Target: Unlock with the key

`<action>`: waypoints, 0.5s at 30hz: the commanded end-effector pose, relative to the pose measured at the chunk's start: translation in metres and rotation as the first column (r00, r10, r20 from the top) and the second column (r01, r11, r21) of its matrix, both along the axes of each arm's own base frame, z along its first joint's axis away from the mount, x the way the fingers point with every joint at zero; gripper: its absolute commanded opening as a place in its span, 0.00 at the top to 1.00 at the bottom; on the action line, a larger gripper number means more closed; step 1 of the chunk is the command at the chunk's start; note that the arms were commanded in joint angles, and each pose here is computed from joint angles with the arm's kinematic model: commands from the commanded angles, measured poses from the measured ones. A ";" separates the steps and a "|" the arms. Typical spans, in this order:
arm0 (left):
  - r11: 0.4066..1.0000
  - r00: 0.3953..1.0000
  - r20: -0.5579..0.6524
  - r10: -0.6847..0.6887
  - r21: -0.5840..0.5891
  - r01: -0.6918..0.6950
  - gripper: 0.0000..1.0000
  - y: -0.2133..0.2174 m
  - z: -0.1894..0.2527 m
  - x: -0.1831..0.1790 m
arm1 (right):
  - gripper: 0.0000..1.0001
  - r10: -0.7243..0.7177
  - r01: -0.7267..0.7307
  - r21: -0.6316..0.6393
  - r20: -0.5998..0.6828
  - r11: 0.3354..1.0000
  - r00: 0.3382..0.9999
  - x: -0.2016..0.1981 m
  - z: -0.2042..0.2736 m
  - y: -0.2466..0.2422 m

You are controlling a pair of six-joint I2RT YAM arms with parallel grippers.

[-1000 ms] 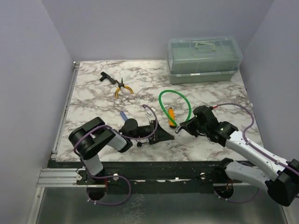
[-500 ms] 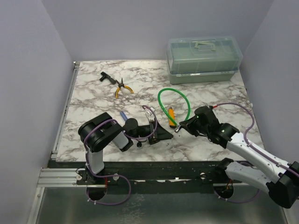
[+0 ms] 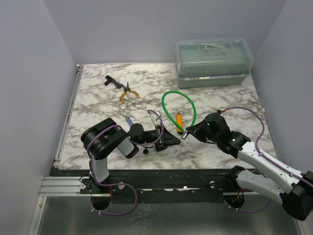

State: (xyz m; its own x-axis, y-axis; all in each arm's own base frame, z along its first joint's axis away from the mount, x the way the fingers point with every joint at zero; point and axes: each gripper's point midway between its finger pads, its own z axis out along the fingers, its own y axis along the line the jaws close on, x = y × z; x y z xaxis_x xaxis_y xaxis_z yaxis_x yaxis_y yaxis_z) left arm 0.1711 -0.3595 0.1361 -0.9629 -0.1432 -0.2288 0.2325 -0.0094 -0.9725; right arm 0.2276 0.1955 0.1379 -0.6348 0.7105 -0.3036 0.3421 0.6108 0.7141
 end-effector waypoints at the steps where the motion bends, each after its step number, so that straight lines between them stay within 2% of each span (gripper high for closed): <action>1: 0.992 0.993 0.114 0.006 -0.122 0.008 0.52 0.001 0.032 0.000 | 1.00 0.038 -0.042 0.062 0.071 0.997 0.997 0.007 0.017 0.015; 11: 0.993 0.995 0.098 0.033 -0.116 -0.021 0.61 -0.002 0.027 0.005 | 1.00 0.050 -0.055 0.074 0.073 0.996 0.996 0.010 0.014 0.021; 15: 0.993 0.994 0.098 0.037 -0.118 -0.026 0.62 -0.003 0.027 0.007 | 1.00 0.057 -0.062 0.079 0.071 0.995 0.996 0.010 0.013 0.023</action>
